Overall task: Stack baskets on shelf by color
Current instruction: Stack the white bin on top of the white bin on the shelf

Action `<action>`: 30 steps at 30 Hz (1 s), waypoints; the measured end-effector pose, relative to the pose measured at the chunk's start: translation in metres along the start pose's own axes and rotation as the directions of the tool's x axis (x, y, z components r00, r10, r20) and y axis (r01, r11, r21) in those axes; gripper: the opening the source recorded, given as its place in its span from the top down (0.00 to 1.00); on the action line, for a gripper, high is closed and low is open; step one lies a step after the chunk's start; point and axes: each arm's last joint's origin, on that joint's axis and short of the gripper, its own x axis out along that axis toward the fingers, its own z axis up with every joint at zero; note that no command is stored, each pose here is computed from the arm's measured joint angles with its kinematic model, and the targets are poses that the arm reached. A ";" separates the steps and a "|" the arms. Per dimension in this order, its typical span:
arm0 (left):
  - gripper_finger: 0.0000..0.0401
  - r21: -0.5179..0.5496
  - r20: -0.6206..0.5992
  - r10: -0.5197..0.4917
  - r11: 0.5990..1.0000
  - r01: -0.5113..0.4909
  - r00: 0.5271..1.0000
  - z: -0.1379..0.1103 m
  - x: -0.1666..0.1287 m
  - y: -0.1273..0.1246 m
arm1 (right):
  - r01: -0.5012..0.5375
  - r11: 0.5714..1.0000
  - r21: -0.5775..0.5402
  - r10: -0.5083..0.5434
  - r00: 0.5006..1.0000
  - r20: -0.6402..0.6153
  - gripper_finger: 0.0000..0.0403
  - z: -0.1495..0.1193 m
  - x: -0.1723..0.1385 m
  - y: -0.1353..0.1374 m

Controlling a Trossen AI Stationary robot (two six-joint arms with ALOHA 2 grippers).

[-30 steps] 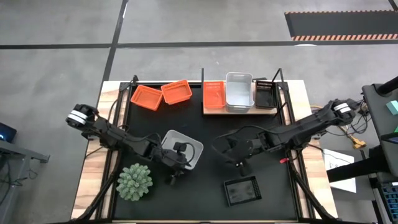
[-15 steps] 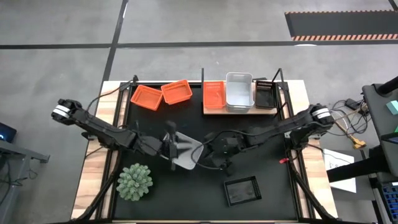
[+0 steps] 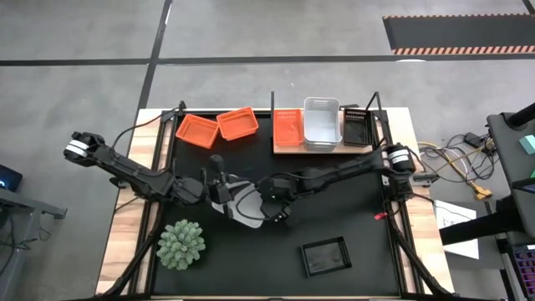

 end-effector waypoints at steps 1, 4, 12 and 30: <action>0.90 0.008 -0.002 0.005 1.000 -0.005 1.000 -0.001 0.000 0.000 | -0.007 1.000 -0.001 0.007 1.000 0.001 0.56 -0.002 0.002 -0.002; 0.91 0.013 -0.005 0.016 1.000 -0.016 1.000 -0.002 -0.001 0.001 | -0.033 0.999 -0.008 0.033 0.999 -0.003 0.58 -0.008 0.011 -0.004; 0.91 0.005 0.004 0.024 1.000 -0.024 1.000 -0.001 -0.003 0.004 | -0.071 0.995 -0.063 0.068 0.996 -0.053 0.79 -0.020 0.033 -0.002; 0.91 0.008 -0.022 0.067 0.998 -0.067 0.998 -0.004 -0.004 0.005 | 0.012 0.995 -0.098 -0.014 1.000 -0.020 0.98 0.014 -0.030 0.016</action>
